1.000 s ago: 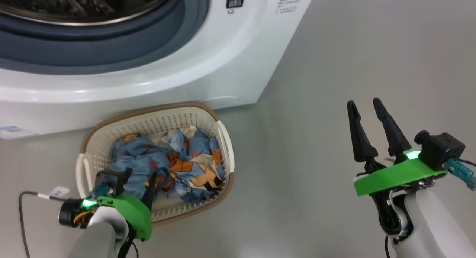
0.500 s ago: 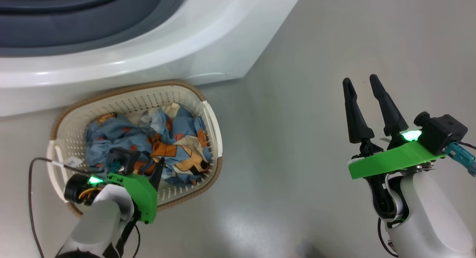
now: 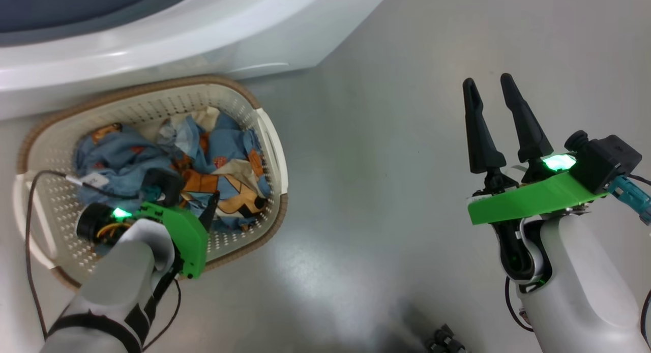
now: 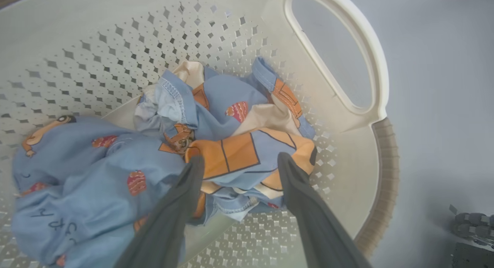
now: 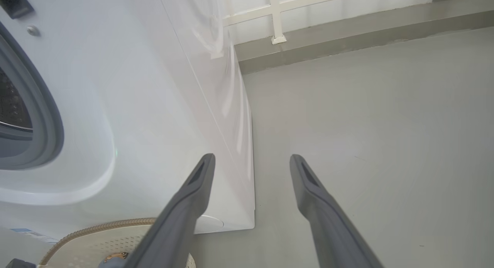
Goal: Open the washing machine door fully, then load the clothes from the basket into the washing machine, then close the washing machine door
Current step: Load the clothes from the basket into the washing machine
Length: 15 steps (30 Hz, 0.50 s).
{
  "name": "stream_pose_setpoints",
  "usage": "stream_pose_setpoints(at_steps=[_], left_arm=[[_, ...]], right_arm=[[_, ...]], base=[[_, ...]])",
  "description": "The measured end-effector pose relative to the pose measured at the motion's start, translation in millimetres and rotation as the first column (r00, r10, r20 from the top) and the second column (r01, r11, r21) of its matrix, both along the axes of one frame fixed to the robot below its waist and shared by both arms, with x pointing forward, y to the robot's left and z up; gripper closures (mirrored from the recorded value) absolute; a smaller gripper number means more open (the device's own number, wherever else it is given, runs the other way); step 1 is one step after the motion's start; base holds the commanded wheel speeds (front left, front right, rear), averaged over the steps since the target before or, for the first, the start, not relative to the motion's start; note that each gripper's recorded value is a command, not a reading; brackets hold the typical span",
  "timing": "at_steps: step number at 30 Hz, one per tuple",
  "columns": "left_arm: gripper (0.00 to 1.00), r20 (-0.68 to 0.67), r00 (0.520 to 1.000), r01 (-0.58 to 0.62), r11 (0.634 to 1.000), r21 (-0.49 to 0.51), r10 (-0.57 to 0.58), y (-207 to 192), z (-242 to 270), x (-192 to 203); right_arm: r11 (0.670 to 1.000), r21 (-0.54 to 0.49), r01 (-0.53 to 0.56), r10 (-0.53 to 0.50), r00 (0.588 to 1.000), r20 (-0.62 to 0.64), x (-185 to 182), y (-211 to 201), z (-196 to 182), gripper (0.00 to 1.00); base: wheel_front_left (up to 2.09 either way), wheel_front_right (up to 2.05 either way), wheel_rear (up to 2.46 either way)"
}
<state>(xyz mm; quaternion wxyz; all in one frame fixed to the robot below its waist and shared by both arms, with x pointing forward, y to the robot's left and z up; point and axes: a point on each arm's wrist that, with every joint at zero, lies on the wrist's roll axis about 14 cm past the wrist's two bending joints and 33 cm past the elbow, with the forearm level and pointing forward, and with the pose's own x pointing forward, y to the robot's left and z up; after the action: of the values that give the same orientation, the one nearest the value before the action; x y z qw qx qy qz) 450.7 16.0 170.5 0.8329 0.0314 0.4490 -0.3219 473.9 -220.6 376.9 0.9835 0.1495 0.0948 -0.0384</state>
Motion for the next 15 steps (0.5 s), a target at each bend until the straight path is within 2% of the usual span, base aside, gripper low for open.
stream_pose_setpoints(at_steps=[6, 15], left_arm=[[0.0, -0.027, 0.999, 0.03, 0.999, -0.015, -0.03, -7, -14, 6], [0.0, -0.078, 0.993, 0.087, 0.996, -0.031, -0.09, -20, -31, -1]], right_arm=[[1.0, -0.012, 0.001, -0.001, 1.0, 0.007, 11, -3, -4, 0.0], [0.999, -0.028, 0.015, -0.016, 1.0, -0.022, 8, -10, -14, 0.0]], base=[[0.0, 0.0, 0.0], [0.0, 0.0, 0.0]])
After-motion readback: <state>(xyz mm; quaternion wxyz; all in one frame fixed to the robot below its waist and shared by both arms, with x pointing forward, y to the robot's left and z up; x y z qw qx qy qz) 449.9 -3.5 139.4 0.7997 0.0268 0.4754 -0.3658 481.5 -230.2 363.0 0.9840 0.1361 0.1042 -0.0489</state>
